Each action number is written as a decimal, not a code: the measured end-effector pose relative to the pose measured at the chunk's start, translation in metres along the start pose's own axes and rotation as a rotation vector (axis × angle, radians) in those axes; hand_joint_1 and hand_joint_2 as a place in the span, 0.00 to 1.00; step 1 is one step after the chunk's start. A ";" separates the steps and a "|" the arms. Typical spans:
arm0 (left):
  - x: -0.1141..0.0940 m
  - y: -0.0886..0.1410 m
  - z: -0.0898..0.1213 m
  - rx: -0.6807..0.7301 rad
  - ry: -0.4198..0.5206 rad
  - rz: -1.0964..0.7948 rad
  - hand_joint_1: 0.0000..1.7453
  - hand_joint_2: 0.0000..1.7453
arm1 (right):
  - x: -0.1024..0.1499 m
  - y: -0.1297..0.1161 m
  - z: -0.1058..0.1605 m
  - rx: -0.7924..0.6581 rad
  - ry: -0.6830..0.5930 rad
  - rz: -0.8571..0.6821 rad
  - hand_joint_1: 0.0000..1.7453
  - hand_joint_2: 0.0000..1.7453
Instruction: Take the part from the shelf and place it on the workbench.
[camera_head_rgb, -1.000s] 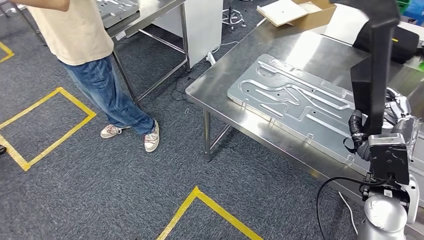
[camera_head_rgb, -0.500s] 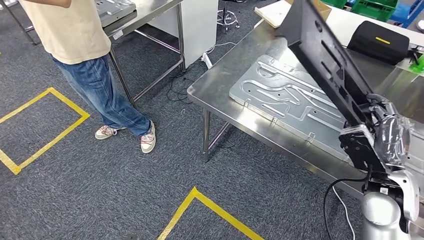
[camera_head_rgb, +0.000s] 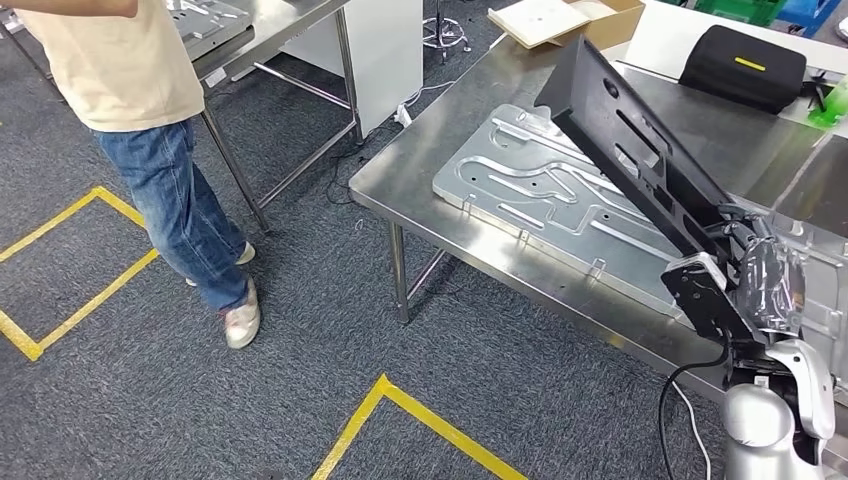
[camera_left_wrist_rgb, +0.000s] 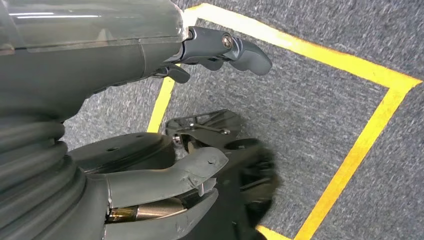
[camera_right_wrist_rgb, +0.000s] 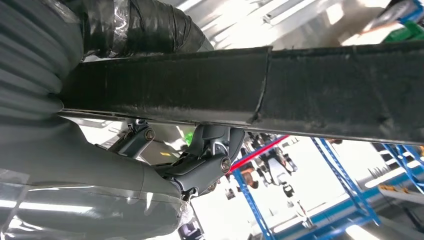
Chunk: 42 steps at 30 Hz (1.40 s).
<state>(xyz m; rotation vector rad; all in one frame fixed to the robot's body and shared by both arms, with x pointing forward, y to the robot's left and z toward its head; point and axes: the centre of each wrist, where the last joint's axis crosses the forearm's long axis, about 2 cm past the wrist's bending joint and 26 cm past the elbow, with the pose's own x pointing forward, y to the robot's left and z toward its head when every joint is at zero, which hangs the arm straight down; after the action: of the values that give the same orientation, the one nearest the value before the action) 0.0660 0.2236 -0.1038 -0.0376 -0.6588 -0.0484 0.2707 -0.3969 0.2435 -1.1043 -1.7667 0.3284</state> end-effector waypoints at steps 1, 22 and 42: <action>0.000 0.000 0.000 0.000 0.001 0.000 0.00 1.00 | -0.001 0.001 0.001 0.004 0.004 -0.001 1.00 1.00; 0.003 0.000 -0.001 0.005 -0.002 0.009 0.00 1.00 | -0.018 0.002 0.008 0.024 0.046 -0.034 1.00 1.00; 0.005 0.001 -0.003 0.009 0.000 0.023 0.00 1.00 | -0.026 0.003 0.001 0.045 0.100 0.040 1.00 1.00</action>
<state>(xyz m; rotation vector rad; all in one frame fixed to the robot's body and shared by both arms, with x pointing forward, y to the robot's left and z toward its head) 0.0722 0.2243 -0.1029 -0.0366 -0.6582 -0.0229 0.2739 -0.4158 0.2260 -1.1063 -1.6439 0.3297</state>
